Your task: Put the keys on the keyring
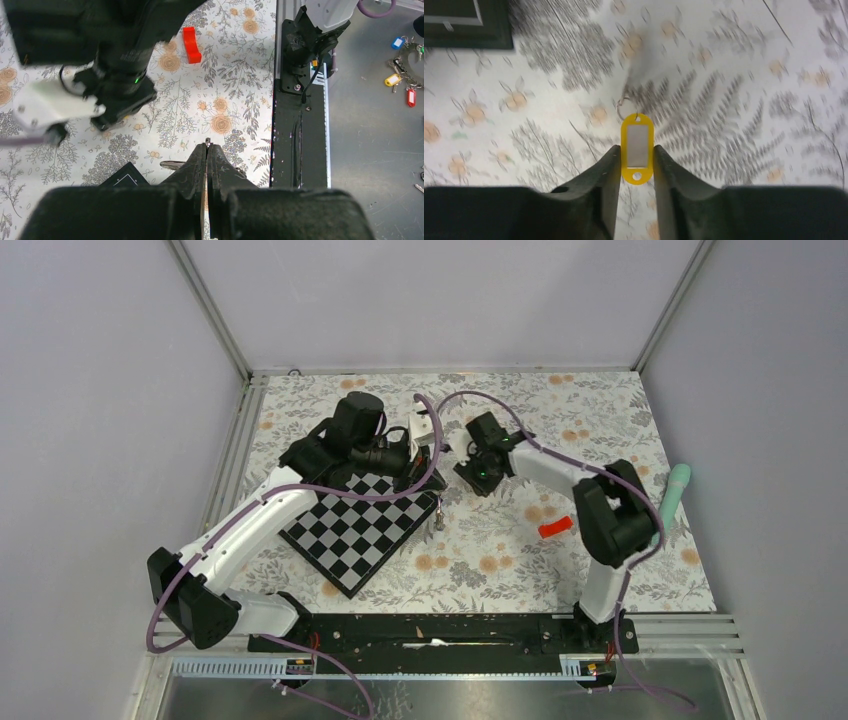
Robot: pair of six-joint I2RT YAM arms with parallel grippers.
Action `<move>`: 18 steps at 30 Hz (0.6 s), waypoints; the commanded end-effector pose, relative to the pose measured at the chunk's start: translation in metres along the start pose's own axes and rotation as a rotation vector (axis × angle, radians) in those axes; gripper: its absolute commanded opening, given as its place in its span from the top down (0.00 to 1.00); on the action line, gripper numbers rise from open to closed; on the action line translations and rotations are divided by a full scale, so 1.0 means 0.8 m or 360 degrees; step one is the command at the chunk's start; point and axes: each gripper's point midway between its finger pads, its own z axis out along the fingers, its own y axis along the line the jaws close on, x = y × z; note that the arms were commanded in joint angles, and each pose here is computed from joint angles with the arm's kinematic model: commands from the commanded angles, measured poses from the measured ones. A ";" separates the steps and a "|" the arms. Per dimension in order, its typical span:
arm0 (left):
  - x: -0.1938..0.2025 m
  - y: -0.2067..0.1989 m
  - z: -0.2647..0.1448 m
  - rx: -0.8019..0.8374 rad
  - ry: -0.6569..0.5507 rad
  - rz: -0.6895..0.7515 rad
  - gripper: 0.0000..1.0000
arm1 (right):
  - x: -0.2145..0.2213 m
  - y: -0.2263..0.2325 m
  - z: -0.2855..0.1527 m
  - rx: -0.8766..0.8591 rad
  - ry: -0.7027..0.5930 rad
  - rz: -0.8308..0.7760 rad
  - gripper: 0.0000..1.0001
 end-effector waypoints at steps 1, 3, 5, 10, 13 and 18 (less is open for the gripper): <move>-0.036 0.003 -0.012 -0.0049 -0.0102 0.0118 1.00 | 0.016 -0.029 -0.060 0.0064 -0.0144 0.0073 0.60; -0.032 0.003 -0.012 -0.0047 -0.0084 0.0123 1.00 | 0.021 -0.030 -0.079 0.0023 -0.0222 0.0098 0.45; -0.026 0.005 -0.011 -0.0050 -0.0066 0.0134 1.00 | 0.026 -0.028 -0.091 -0.0018 -0.0283 0.0083 0.34; -0.014 0.012 -0.004 -0.0045 -0.0022 0.0137 1.00 | 0.022 -0.014 -0.099 -0.0088 -0.0382 0.0005 0.20; -0.011 0.015 0.000 -0.0037 -0.0009 0.0133 1.00 | 0.019 -0.015 -0.087 -0.0110 -0.0382 0.0006 0.20; -0.012 0.014 0.004 -0.0005 -0.0011 0.0124 1.00 | 0.013 -0.020 -0.058 -0.0169 -0.0307 0.0087 0.27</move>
